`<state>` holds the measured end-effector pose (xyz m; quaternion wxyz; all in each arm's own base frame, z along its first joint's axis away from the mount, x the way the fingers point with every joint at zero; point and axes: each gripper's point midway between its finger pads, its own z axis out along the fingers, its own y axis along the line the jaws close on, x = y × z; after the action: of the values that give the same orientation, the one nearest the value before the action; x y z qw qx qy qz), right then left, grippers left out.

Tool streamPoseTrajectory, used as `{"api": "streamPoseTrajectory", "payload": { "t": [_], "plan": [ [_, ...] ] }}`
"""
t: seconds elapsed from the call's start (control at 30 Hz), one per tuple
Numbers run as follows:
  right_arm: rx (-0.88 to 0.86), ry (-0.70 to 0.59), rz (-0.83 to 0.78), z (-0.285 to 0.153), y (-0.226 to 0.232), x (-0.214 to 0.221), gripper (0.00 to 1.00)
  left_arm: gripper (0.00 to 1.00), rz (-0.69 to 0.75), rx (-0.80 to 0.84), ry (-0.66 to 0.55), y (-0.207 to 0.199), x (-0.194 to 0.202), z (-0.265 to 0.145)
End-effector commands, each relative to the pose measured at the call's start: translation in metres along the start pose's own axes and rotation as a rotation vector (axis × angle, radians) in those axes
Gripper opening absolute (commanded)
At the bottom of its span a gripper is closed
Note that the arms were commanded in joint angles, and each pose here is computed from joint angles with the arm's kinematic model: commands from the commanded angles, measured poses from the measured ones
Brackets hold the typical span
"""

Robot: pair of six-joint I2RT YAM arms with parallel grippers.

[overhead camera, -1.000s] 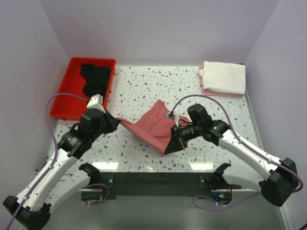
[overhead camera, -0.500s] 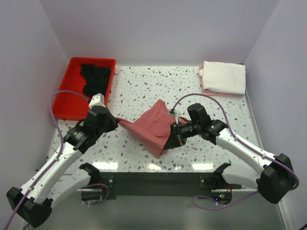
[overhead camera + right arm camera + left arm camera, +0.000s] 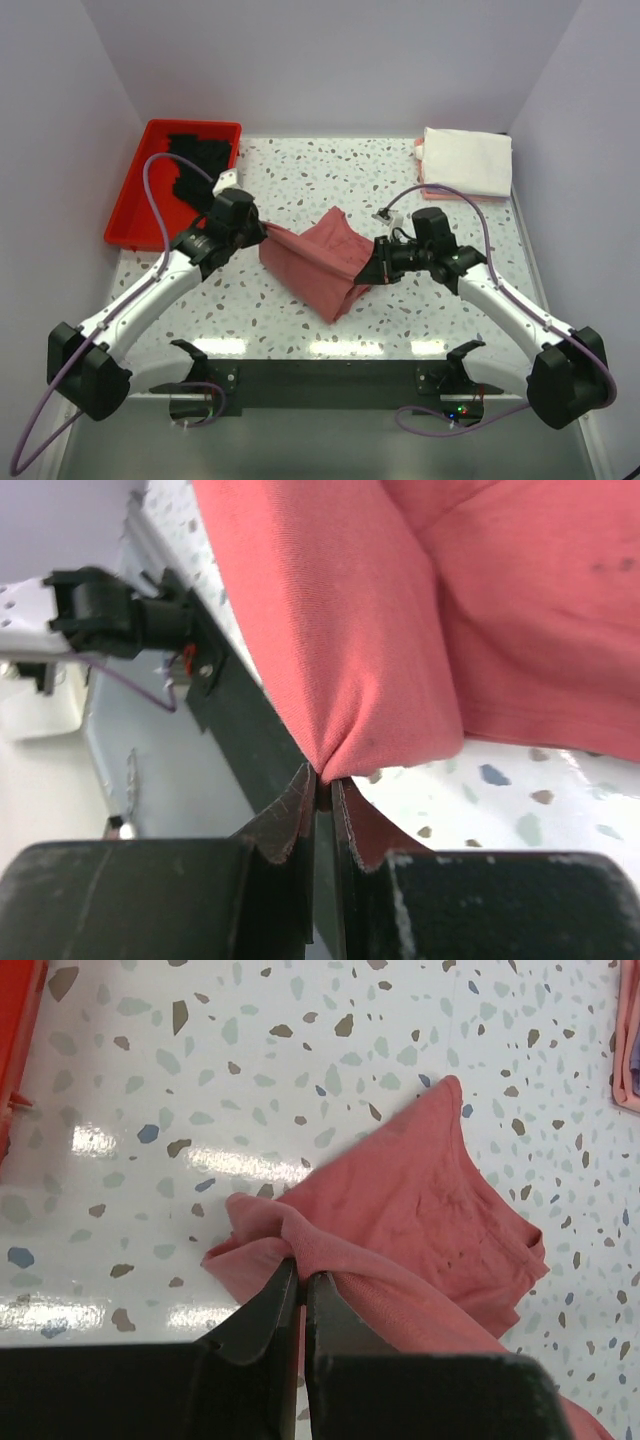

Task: Fold and stack the t-shirts
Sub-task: Fold the tshirt

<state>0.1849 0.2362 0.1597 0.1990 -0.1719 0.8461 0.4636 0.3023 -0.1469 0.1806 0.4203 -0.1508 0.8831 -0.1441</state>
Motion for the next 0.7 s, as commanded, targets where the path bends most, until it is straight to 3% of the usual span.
{"api": "streamPoseTrajectory", "payload": {
  "t": [0.0,0.23,0.53,0.67],
  "plan": [
    [0.108,-0.094,0.034,0.004,-0.028,-0.012,0.0,0.0,-0.005,0.038,-0.132,-0.025,-0.047,0.011],
    [0.305,-0.162,0.038,-0.004,-0.064,-0.031,0.0,0.0,0.02,0.029,-0.09,-0.043,-0.046,0.048],
    [0.382,-0.23,0.071,-0.017,-0.078,-0.043,0.0,0.0,0.036,0.1,-0.144,-0.067,-0.065,0.058],
    [0.376,-0.236,0.105,-0.018,-0.084,-0.041,0.0,0.0,0.055,0.097,-0.108,-0.071,-0.058,0.074]
  ]
}}
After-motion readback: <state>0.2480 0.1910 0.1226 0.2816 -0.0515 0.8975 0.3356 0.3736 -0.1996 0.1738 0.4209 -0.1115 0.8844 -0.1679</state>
